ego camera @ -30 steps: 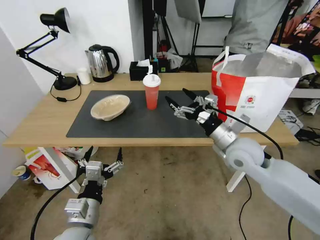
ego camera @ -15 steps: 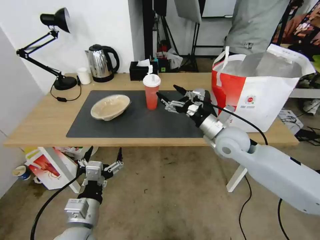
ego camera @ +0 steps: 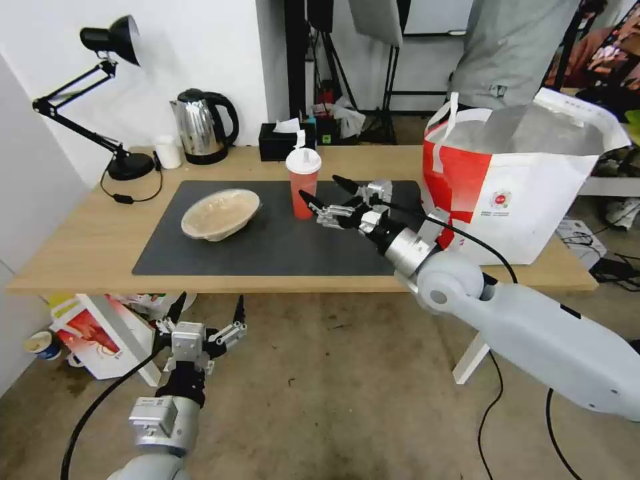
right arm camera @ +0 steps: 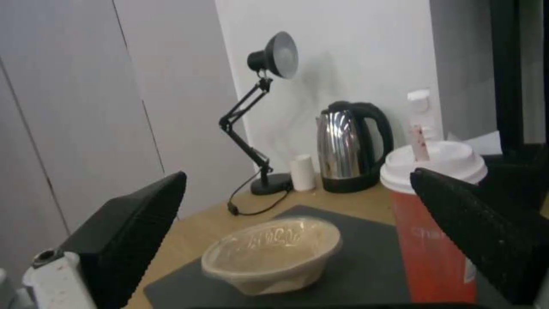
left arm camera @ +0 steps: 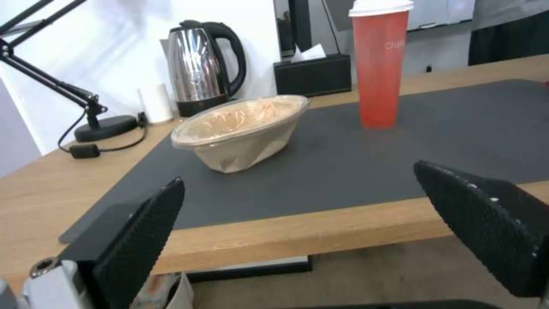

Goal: Pick up the trash from the table and place it into the takeout bag.

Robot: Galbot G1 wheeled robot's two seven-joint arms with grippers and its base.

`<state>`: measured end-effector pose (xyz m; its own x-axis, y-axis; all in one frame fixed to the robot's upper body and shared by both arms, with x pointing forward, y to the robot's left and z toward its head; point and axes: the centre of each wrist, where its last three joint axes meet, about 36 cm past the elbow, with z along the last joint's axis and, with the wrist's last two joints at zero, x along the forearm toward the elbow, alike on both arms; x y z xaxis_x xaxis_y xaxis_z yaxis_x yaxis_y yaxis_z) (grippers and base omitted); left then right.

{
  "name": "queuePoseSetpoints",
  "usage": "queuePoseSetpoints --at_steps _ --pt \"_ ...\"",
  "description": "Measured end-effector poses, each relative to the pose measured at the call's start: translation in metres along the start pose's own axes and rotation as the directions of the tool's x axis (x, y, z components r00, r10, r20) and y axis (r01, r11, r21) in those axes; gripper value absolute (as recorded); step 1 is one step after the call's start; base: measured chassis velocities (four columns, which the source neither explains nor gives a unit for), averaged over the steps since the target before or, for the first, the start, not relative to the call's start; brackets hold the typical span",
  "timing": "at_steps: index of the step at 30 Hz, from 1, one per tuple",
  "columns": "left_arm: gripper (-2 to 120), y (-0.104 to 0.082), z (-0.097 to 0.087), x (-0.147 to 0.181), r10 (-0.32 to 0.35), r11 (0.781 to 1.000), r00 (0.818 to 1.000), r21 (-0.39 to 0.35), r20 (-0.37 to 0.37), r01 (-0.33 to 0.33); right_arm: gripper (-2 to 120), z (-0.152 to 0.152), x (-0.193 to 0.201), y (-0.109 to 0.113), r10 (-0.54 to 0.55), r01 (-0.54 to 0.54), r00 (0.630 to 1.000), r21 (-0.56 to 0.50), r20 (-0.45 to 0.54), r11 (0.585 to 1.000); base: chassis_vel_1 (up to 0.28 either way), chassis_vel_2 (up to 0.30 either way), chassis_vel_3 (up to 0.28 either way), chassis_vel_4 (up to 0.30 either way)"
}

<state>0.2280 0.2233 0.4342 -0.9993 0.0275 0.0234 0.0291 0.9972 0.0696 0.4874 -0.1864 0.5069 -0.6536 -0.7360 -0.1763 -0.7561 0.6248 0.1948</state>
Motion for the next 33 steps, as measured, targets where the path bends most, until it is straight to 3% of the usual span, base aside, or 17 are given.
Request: queuePoseSetpoints --at_steps 33 --pt "100 0.000 0.000 0.000 0.000 1.000 1.000 0.000 0.000 0.000 100 0.027 -0.031 -0.028 0.070 -0.068 0.997 0.044 -0.041 0.997 0.000 0.000 0.000 0.000"
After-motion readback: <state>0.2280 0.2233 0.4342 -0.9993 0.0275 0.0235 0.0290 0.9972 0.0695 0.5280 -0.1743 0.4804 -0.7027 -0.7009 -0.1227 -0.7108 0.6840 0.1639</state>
